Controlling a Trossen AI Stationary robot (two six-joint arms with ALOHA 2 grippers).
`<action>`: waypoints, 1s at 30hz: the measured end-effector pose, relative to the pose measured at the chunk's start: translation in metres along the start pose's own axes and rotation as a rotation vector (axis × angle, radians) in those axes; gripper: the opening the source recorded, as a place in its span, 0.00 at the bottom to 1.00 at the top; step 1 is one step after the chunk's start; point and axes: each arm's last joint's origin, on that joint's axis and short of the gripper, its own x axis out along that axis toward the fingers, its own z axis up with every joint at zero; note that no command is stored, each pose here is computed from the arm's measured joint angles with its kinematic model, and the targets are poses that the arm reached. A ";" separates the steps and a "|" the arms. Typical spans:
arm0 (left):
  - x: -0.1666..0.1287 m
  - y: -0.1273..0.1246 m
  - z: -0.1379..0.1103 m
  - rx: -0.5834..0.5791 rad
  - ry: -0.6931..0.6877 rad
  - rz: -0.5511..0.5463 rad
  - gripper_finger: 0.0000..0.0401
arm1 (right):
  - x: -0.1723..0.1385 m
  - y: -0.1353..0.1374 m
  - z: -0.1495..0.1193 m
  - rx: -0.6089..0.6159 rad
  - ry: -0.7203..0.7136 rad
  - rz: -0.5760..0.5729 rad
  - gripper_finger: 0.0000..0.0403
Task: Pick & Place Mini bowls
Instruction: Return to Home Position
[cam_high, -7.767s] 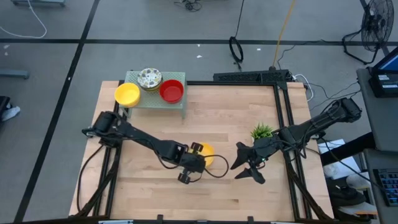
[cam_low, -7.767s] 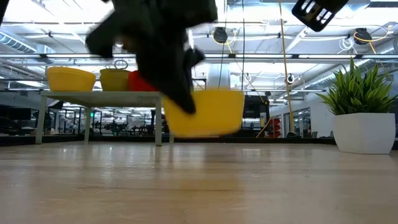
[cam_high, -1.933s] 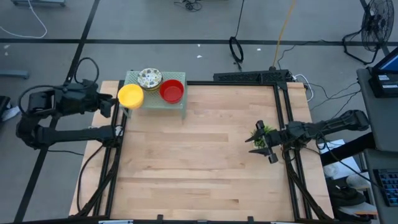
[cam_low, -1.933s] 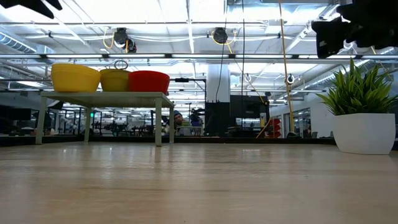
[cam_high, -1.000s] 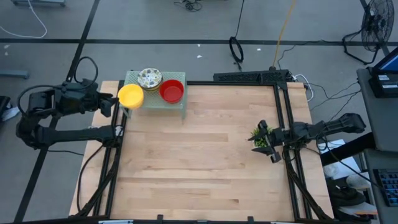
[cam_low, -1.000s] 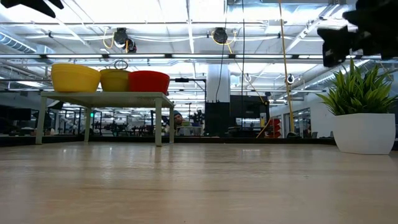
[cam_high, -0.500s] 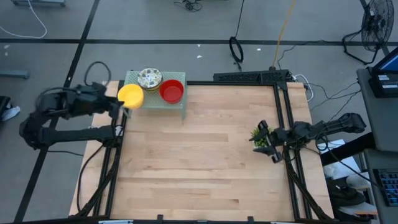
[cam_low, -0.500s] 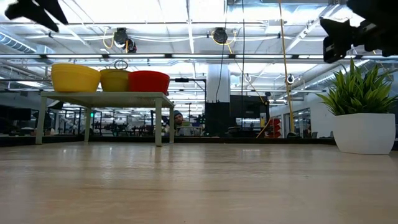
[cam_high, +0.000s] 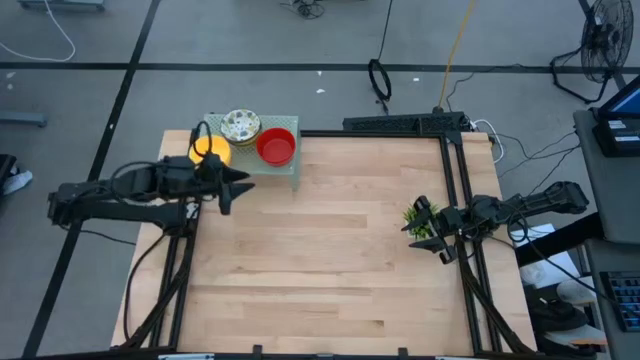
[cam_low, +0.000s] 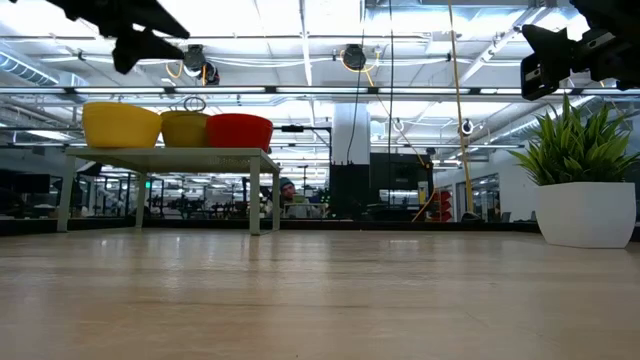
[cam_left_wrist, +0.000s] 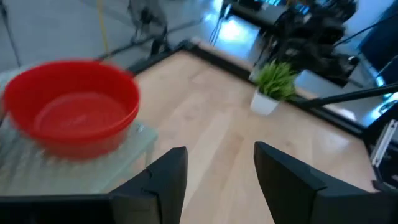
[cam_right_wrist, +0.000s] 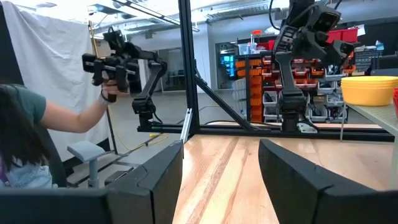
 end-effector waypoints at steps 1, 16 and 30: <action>0.003 -0.001 -0.002 0.016 -0.023 -0.009 0.47 | 0.000 0.000 0.000 0.000 0.000 0.000 0.49; 0.034 -0.003 -0.074 0.139 -0.144 -0.075 0.47 | 0.000 0.000 0.000 -0.051 0.000 0.000 0.49; 0.039 0.005 -0.128 0.124 -0.160 -0.112 0.47 | 0.000 0.000 0.000 -0.053 0.000 -0.003 0.49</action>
